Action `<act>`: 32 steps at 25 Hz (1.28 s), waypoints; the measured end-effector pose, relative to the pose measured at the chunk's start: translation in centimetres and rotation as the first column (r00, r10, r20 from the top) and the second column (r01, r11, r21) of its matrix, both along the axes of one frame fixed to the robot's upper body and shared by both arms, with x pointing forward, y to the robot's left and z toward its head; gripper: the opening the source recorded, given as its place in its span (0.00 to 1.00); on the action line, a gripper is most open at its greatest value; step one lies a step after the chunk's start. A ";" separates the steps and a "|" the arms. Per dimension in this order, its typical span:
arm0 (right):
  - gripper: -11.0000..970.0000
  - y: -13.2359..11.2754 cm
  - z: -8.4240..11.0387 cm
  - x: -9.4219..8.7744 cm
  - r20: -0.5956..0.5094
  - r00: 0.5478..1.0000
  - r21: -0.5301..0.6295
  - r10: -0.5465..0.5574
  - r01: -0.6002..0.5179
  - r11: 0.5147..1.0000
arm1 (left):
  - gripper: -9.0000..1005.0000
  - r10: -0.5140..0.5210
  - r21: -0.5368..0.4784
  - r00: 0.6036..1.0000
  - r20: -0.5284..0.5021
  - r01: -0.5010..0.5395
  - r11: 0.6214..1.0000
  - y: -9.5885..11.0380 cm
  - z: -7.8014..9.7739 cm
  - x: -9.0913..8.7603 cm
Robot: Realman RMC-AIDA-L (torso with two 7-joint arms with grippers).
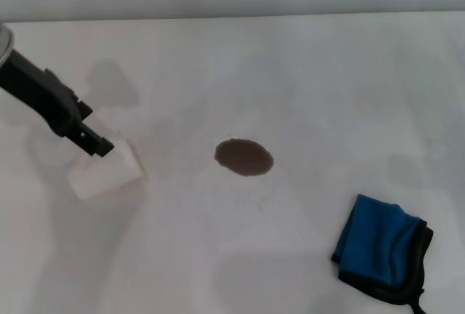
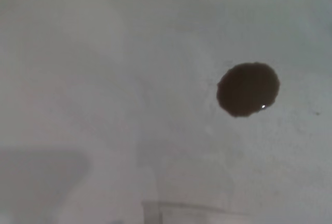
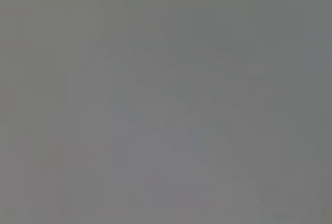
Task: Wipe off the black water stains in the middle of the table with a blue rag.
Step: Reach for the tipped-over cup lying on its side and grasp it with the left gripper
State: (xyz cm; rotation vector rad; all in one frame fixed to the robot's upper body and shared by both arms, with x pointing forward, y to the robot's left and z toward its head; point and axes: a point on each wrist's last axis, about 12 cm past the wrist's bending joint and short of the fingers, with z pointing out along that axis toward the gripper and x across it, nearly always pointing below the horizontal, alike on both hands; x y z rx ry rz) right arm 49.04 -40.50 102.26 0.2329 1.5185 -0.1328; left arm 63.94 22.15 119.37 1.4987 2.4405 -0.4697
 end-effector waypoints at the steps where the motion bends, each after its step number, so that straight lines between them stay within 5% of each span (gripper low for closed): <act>1: 0.88 0.0 0.0 0.0 0.000 1.000 0.000 0.000 0.000 1.000 | 0.89 0.008 0.002 1.000 -0.005 -0.008 1.000 0.2 -0.2 -0.1; 13: 0.88 0.1 0.1 0.2 0.004 1.000 0.001 0.005 -0.005 1.000 | 0.89 0.039 0.039 0.997 -0.063 -0.037 0.999 0.6 -4.0 -0.9; 32: 0.88 0.4 -0.2 0.0 -0.002 1.000 0.012 0.005 -0.005 1.000 | 0.89 0.008 0.057 1.000 -0.014 -0.008 0.998 -0.8 -6.2 -0.4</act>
